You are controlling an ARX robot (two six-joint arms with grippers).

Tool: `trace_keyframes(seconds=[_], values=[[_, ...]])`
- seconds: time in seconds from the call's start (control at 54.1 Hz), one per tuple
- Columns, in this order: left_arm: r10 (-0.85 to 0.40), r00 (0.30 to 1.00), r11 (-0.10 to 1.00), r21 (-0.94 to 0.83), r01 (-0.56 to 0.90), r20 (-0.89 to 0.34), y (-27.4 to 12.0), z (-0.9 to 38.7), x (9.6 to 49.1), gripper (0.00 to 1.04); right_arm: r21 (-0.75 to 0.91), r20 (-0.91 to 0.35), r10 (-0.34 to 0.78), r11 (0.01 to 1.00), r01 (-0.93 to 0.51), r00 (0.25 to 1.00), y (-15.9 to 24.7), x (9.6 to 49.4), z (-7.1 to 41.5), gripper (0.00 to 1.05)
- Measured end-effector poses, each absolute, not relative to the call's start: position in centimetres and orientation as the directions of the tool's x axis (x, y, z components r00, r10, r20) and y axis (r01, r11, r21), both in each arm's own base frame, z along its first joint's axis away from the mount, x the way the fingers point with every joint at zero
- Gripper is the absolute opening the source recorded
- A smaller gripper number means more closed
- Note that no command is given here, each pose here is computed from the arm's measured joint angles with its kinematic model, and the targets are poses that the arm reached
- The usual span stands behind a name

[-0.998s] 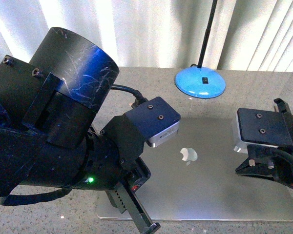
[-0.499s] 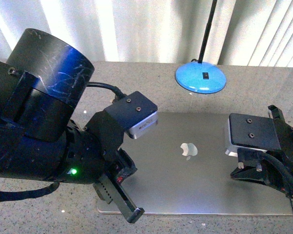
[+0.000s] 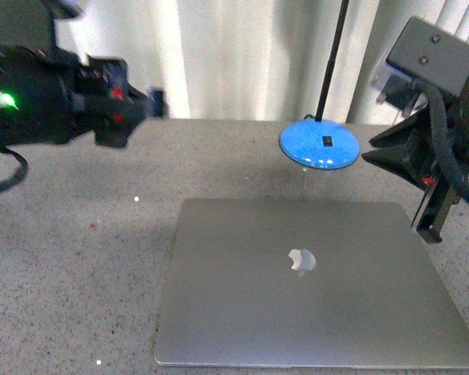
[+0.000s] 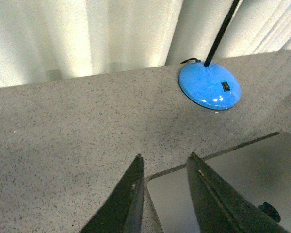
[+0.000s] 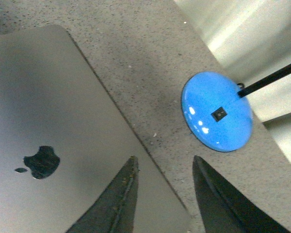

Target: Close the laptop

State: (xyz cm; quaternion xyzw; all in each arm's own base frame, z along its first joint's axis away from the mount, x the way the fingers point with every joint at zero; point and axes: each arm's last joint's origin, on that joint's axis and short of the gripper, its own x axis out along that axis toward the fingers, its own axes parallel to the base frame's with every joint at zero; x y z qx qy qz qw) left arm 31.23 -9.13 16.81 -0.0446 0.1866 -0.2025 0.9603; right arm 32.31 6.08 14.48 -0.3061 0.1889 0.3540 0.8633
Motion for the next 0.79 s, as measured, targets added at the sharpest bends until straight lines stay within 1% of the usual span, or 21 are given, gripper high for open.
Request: trace_keyframes(seconds=[0.018,0.037,0.074,0.092,0.129,0.148,0.166,0.203,0.222,0.259,0.296,0.351,0.425,0.573,0.684,0.721,0.794], values=[[-0.408,0.844,0.913,-0.168,0.373,-0.348,-9.2,16.6,31.2,0.46,-0.388,-0.546,0.497,0.563,-0.730,0.674,6.1,32.3,14.3,0.45],[-0.413,0.839,0.911,-0.175,0.374,-0.354,-9.3,16.4,31.1,0.49,-0.388,-0.548,0.476,0.583,-0.714,0.687,6.2,32.3,14.0,0.47],[-0.420,0.832,0.907,-0.187,0.376,-0.364,-9.4,16.1,31.0,0.56,-0.426,-0.483,0.365,0.696,-0.578,0.796,6.4,32.1,13.1,0.42],[-0.412,0.835,0.911,-0.179,0.371,-0.365,-9.5,16.0,31.0,0.59,-0.436,-0.408,0.262,0.786,-0.439,0.874,6.2,31.8,12.7,0.37],[-0.298,0.916,0.954,-0.096,0.283,-0.267,-9.6,15.6,30.7,0.52,-0.393,-0.312,0.144,0.880,-0.266,0.939,5.7,30.7,12.2,0.29],[-0.226,0.949,0.974,-0.061,0.218,-0.219,-9.4,15.6,30.4,0.48,-0.335,-0.246,0.073,0.929,-0.156,0.967,5.2,29.8,12.1,0.24],[-0.153,0.976,0.988,-0.034,0.149,-0.153,-8.9,15.6,29.8,0.43,-0.291,-0.197,0.040,0.952,-0.097,0.980,4.8,29.3,12.4,0.21],[-0.071,0.992,0.997,-0.022,0.069,-0.102,-8.0,15.4,28.9,0.36,-0.192,-0.090,0.011,0.981,-0.028,0.996,4.1,28.1,13.4,0.12],[-0.029,0.998,0.999,-0.022,0.028,-0.055,-7.2,15.6,28.2,0.31,-0.151,-0.055,0.004,0.988,-0.012,0.998,3.8,27.7,13.9,0.08],[-0.005,1.000,1.000,-0.022,0.004,-0.019,-6.2,16.0,27.1,0.22,-0.095,-0.008,-0.011,0.995,0.010,1.000,3.2,26.7,14.8,0.03],[0.002,1.000,1.000,-0.022,-0.002,-0.002,-5.4,16.4,26.1,0.13,-0.061,0.006,-0.010,0.998,0.010,1.000,2.9,25.7,15.2,0.03],[-0.004,1.000,1.000,-0.021,0.004,0.002,-4.6,16.4,24.7,0.04,-0.041,-0.007,0.005,0.999,-0.005,1.000,2.6,24.3,15.1,0.03],[-0.006,1.000,1.000,-0.009,0.006,-0.011,-3.8,16.2,23.2,0.04,-0.030,-0.042,0.014,0.999,-0.015,0.999,2.3,22.9,15.3,0.03],[-0.008,1.000,1.000,-0.007,0.008,-0.010,-2.8,16.2,21.1,0.04,-0.018,-0.011,-0.004,1.000,0.004,1.000,1.5,20.8,16.2,0.03],[-0.004,1.000,1.000,-0.006,0.004,-0.011,-2.1,16.2,19.8,0.04,-0.015,-0.020,0.004,1.000,-0.004,1.000,1.2,19.5,16.0,0.03],[-0.006,1.000,1.000,-0.006,0.006,-0.014,-1.9,16.2,19.3,0.04,-0.014,-0.022,0.026,1.000,-0.027,0.999,0.7,18.9,16.0,0.03],[-0.002,1.000,1.000,-0.006,0.002,-0.016,-1.6,16.1,18.5,0.04,-0.014,-0.021,0.011,1.000,-0.012,1.000,0.3,18.3,16.0,0.03]])
